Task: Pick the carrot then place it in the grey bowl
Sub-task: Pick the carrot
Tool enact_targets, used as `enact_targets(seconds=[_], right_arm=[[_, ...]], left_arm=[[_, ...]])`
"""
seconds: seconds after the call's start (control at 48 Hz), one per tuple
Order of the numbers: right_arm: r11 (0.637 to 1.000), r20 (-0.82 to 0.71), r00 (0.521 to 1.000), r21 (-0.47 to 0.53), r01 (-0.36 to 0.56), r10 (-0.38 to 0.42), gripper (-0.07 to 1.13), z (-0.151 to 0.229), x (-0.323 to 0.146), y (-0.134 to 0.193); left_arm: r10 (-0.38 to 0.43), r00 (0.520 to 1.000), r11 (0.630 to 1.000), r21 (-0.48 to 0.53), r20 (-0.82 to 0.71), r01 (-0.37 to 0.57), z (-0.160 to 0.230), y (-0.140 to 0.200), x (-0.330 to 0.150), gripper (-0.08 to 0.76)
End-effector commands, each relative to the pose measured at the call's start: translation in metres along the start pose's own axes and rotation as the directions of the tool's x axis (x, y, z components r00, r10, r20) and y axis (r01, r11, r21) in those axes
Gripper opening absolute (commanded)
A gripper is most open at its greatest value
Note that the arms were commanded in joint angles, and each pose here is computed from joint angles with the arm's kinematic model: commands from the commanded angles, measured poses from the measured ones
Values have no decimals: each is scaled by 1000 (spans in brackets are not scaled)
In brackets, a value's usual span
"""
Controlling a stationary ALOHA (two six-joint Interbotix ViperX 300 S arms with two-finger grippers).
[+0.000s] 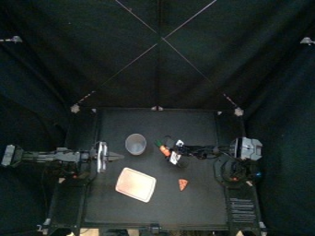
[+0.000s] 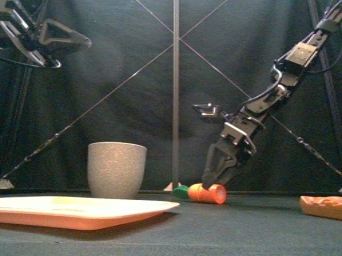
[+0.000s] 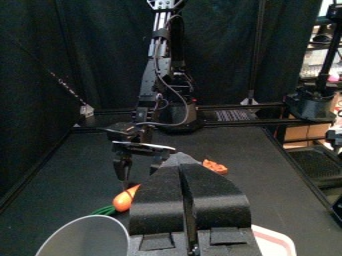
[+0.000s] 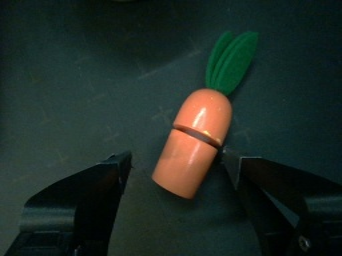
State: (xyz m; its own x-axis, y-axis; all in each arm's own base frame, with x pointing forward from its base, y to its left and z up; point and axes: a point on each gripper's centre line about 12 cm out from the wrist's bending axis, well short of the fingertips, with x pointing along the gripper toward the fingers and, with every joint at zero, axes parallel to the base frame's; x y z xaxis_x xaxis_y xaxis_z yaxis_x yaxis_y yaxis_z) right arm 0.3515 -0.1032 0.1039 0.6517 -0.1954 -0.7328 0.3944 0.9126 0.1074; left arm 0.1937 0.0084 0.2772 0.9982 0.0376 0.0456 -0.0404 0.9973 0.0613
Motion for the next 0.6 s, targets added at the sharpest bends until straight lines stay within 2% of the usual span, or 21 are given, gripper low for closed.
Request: enact_targets(seconds=[0.021, 0.25, 0.354, 0.5, 0.604], right_arm=[[1000, 26, 1000, 7, -2, 1, 1033, 11, -1, 0], [1000, 19, 1000, 10, 0, 0, 1030, 12, 7, 0], [1000, 22, 1000, 7, -1, 1, 985, 15, 9, 1], [1000, 22, 1000, 7, -1, 1, 786, 16, 12, 1], [1000, 23, 1000, 5, 0, 0, 546, 17, 13, 1]], left_arm=[[-1, 1000, 1000, 3, 17, 1, 6, 0, 1, -33], [-2, 1000, 1000, 5, 17, 2, 6, 0, 1, -33], [-2, 1000, 1000, 5, 17, 2, 6, 0, 1, -33], [0, 1000, 1000, 5, 17, 0, 6, 0, 1, -33], [0, 1000, 1000, 5, 15, 0, 5, 0, 1, -33]])
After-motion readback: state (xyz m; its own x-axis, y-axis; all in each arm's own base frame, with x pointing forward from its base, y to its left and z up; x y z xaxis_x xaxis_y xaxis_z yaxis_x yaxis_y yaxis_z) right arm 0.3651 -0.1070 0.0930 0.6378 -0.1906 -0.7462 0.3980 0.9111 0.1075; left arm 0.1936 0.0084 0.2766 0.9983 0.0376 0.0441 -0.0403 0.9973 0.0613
